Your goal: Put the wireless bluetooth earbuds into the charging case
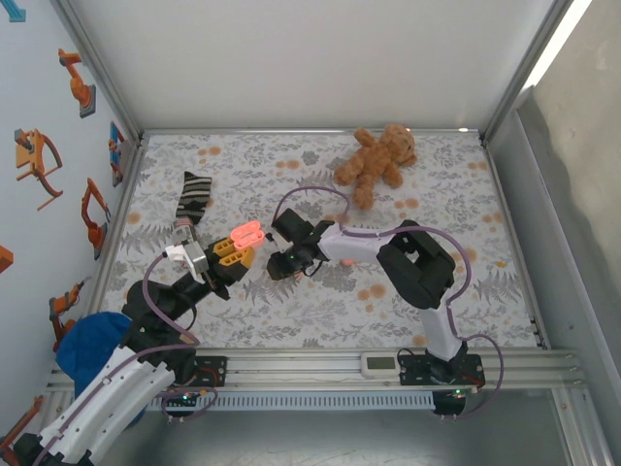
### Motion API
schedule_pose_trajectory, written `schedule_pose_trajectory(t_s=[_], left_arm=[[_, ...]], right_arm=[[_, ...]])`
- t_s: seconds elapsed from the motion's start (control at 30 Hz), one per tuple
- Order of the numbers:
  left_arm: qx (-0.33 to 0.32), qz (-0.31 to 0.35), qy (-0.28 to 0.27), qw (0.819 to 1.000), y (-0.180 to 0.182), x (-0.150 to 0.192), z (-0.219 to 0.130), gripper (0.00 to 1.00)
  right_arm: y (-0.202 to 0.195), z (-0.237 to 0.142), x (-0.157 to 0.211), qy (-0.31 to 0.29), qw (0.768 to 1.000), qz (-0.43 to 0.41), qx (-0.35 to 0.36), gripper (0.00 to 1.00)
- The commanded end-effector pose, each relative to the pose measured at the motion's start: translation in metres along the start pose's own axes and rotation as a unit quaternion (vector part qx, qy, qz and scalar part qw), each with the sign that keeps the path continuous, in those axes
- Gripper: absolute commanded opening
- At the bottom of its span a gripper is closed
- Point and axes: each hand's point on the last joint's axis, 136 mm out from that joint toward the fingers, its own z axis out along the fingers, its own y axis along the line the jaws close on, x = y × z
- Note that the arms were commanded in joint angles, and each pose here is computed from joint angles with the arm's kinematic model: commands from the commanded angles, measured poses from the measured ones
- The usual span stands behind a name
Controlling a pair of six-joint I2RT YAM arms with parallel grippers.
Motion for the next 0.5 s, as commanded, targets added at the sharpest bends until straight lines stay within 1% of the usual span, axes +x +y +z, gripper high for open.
schedule_pose_trajectory(t_s=[0.0, 0.47], left_arm=[[0.000, 0.010, -0.007, 1.000, -0.0008, -0.0023, -0.0013, 0.00], [0.000, 0.009, -0.007, 1.000, -0.0007, -0.0026, -0.0009, 0.00]], right_arm=[[-0.0042, 0.0067, 0.0109, 0.024, 0.999, -0.009, 0.023, 0.33], [-0.0010, 0.0063, 0.0144, 0.030, 0.999, -0.020, 0.030, 0.29]])
